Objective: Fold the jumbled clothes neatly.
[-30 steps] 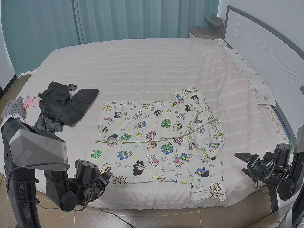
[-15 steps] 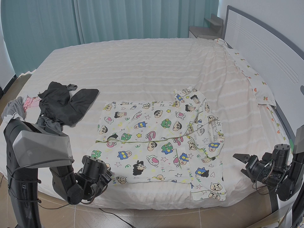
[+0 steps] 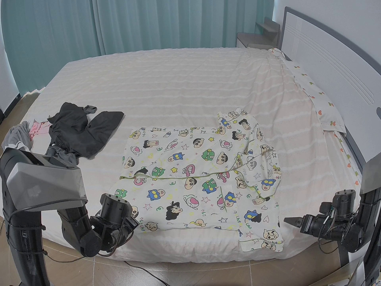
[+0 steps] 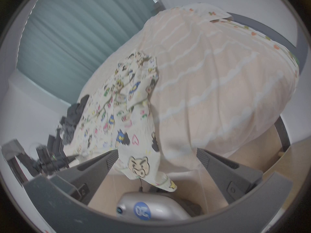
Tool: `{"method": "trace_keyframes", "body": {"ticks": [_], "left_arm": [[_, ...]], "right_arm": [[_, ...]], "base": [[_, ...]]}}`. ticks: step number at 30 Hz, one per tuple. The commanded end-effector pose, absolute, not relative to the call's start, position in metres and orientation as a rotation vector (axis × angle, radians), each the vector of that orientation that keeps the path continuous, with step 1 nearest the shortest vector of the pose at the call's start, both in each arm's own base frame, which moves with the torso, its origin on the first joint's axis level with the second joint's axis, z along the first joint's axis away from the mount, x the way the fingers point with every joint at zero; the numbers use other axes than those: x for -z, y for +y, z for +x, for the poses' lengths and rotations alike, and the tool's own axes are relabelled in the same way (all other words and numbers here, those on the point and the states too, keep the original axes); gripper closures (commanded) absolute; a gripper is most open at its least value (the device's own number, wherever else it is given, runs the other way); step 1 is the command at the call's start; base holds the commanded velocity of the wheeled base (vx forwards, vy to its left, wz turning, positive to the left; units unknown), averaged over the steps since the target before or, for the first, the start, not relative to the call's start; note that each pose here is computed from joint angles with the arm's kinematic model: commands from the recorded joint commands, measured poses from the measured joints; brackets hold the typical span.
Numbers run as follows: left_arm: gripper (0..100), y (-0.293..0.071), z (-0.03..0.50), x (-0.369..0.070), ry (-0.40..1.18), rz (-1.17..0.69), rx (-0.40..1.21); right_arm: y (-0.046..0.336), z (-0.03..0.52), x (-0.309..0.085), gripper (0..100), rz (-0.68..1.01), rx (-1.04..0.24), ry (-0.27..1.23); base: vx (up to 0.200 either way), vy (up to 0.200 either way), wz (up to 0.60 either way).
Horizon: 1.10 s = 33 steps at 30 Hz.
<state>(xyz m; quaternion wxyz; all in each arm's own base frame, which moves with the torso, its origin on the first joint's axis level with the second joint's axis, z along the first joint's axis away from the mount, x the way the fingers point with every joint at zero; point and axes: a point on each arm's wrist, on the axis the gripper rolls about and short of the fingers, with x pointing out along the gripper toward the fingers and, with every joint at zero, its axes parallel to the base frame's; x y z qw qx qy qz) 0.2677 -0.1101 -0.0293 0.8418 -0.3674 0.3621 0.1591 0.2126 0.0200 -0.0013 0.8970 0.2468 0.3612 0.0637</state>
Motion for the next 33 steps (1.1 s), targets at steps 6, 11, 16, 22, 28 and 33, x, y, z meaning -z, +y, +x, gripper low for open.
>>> {"method": "trace_keyframes", "body": {"ticks": [6, 11, 16, 22, 28, 33], "left_arm": [[100, -0.105, 0.251, 0.006, 0.736, -0.796, -0.310], [100, -0.107, 0.250, -0.006, 0.710, -0.811, -0.282], [100, -0.110, 0.247, -0.004, 0.720, -0.806, -0.271], [100, -0.115, 0.245, -0.005, 0.725, -0.803, -0.254], [100, -0.114, 0.244, -0.004, 0.730, -0.801, -0.259], [100, -0.114, 0.244, -0.004, 0.731, -0.800, -0.258]], "right_arm": [[0.028, 0.206, 0.042, 0, 0.355, -0.270, 0.923], [0.032, 0.209, 0.049, 0, 0.332, -0.360, 0.895], [0.036, 0.210, 0.052, 0, 0.348, -0.440, 0.911], [0.041, 0.226, 0.070, 0, 0.293, -0.497, 0.890], [0.042, 0.233, 0.069, 0, 0.255, -0.521, 0.846], [0.043, 0.234, 0.069, 0, 0.255, -0.549, 0.839]], "base": [[0.000, 0.000, 0.00], [0.000, 0.000, 0.00], [0.000, 0.000, 0.00], [0.000, 0.000, 0.00], [0.000, 0.000, 0.00], [0.000, 0.000, 0.00]]}}
